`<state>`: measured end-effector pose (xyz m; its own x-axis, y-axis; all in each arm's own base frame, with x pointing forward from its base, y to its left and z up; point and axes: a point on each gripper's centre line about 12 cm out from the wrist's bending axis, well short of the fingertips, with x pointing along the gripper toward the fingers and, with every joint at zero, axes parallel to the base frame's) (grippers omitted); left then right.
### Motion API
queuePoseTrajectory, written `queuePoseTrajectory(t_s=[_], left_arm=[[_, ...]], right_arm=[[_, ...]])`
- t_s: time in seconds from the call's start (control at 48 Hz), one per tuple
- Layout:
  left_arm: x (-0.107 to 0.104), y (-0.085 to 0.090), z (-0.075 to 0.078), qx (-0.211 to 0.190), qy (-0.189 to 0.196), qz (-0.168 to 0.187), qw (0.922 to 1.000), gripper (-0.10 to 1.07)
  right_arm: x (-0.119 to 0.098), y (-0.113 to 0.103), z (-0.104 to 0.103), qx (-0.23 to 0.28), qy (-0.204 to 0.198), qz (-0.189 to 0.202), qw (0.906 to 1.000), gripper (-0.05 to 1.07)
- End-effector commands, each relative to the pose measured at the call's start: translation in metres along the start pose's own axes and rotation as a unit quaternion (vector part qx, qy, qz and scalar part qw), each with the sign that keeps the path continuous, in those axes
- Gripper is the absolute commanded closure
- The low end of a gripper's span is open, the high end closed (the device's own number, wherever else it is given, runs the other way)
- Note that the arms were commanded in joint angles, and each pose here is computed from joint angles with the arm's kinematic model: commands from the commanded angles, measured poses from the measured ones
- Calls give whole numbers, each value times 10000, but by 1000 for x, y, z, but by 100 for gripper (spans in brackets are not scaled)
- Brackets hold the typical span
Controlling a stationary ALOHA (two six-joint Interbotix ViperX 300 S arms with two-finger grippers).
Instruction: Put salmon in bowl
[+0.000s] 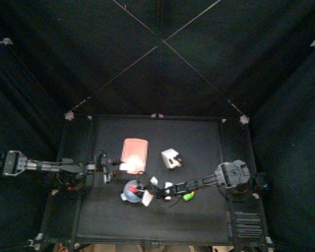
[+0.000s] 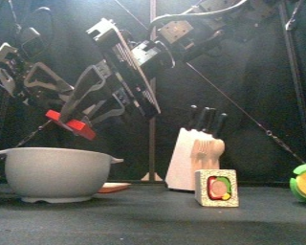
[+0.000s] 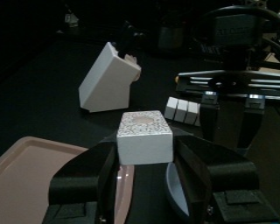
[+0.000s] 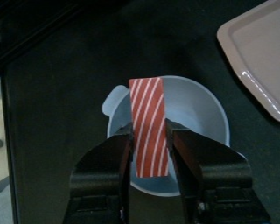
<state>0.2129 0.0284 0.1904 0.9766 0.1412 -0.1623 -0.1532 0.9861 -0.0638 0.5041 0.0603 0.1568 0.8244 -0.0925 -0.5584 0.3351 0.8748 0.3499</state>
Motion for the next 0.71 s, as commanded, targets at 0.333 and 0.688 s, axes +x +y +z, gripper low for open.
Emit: queuePoseTrajectory(t_s=[0.333,0.688], left_arm=[[1,1,4,-9,-85,19,10000,51],[1,1,4,-9,-78,19,10000,51]], right_arm=[[-1,1,18,105,-174,53,9998,46],[3,-4,15,256,-113,-18,9996,45]])
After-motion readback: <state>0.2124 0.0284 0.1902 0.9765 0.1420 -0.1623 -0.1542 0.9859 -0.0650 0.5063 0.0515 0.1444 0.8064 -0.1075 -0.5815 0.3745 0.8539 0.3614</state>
